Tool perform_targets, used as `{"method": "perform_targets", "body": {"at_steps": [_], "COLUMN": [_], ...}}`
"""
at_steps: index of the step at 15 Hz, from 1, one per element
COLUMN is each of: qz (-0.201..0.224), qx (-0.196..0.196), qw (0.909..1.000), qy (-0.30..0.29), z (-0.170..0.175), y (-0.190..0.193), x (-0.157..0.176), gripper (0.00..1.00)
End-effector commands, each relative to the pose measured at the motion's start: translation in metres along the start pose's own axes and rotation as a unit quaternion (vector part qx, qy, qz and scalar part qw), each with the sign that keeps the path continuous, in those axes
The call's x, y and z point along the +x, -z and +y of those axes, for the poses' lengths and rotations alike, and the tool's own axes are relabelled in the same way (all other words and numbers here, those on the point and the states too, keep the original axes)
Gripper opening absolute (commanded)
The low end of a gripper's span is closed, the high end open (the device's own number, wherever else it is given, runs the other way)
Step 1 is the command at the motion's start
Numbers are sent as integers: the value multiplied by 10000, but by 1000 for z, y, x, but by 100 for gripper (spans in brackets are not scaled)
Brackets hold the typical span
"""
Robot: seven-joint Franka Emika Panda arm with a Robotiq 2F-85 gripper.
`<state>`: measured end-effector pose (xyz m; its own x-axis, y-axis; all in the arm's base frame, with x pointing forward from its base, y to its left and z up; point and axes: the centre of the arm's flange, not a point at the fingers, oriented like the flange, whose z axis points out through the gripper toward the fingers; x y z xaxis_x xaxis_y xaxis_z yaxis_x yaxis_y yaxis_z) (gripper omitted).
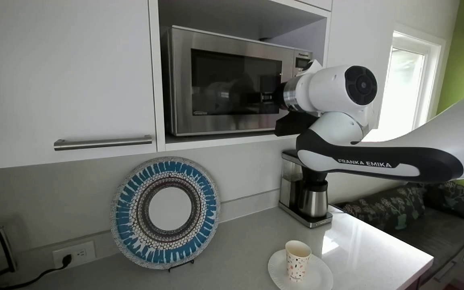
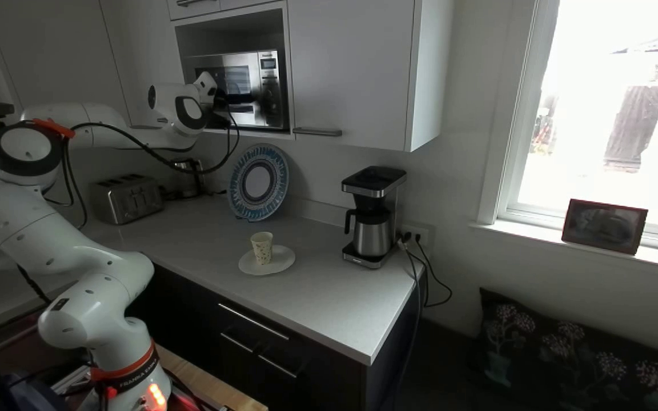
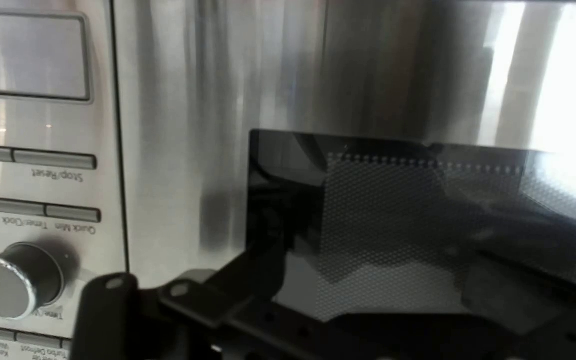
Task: Close the microwave door fully, turn the round knob on the microwave to the right
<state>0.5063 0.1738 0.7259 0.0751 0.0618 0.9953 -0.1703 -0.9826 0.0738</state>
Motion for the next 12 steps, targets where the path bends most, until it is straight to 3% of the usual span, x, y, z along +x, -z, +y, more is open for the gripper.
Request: {"method": "perform_targets", "body": {"at_steps": [1, 8, 12], "qz": [21, 41, -79], "qx": [-6, -24, -587], "qw": [10000, 10000, 9982], "qy": [7, 29, 102], "z": [0, 0, 14], "y": [2, 5, 18], "x": [1, 2, 22], "gripper": [100, 100, 100]}}
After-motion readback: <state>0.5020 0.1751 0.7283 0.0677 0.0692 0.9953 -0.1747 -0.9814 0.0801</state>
